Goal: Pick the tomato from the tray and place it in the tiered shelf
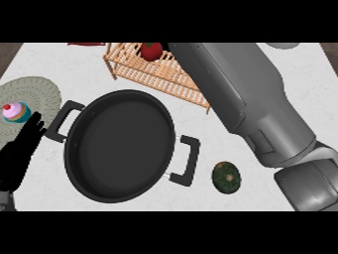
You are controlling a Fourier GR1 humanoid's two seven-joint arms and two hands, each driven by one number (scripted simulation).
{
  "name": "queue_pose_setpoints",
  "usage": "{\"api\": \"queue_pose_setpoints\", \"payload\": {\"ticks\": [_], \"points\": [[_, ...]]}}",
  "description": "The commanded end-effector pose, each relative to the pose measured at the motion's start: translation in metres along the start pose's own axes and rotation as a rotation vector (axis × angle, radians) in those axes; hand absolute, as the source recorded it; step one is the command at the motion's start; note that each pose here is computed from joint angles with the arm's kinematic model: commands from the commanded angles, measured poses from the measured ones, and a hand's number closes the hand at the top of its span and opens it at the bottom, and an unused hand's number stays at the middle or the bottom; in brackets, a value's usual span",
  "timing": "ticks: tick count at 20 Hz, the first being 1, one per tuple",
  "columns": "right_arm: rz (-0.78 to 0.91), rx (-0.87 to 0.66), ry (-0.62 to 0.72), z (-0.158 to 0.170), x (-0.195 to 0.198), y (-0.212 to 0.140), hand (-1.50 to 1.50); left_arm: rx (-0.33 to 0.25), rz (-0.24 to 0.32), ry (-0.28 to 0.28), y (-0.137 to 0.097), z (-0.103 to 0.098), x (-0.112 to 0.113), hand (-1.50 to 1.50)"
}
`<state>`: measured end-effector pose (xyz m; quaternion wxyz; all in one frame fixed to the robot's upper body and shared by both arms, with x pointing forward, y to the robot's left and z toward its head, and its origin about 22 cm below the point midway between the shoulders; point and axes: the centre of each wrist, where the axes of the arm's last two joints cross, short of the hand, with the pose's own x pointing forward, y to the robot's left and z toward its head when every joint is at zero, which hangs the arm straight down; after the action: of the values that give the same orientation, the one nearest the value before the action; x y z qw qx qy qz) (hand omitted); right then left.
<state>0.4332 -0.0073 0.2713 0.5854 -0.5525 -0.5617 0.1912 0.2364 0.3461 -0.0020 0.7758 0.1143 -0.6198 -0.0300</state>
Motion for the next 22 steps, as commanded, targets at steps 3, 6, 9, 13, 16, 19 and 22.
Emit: {"api": "queue_pose_setpoints", "payload": {"ticks": [3,6,9,13,16,19,22], "points": [[-0.171,-0.043,0.034,-0.008,-0.009,-0.001,-1.5,-0.01,0.009,0.0,0.014,0.002,0.012,0.0],[-0.262,-0.029,0.068,0.005,0.002,-0.002,-1.5,-0.001,0.003,0.001,0.014,0.011,-0.002,0.0],[-0.405,0.005,0.08,-0.007,-0.016,-0.013,-1.5,0.017,0.013,0.015,0.003,0.008,-0.004,0.0],[-0.534,0.024,0.079,-0.008,-0.007,-0.043,-1.5,0.01,0.006,0.021,0.004,0.0,-0.004,0.0],[-0.632,-0.012,0.042,0.006,-0.003,-0.058,-1.5,0.024,0.009,0.023,0.009,-0.003,0.008,0.0],[-0.653,-0.026,0.027,0.007,-0.021,-0.091,-1.5,0.025,0.011,0.029,0.013,0.016,-0.007,0.0],[-0.703,-0.064,0.043,0.025,-0.026,-0.122,-1.5,0.054,0.009,0.052,0.023,0.019,-0.016,0.0]]}}
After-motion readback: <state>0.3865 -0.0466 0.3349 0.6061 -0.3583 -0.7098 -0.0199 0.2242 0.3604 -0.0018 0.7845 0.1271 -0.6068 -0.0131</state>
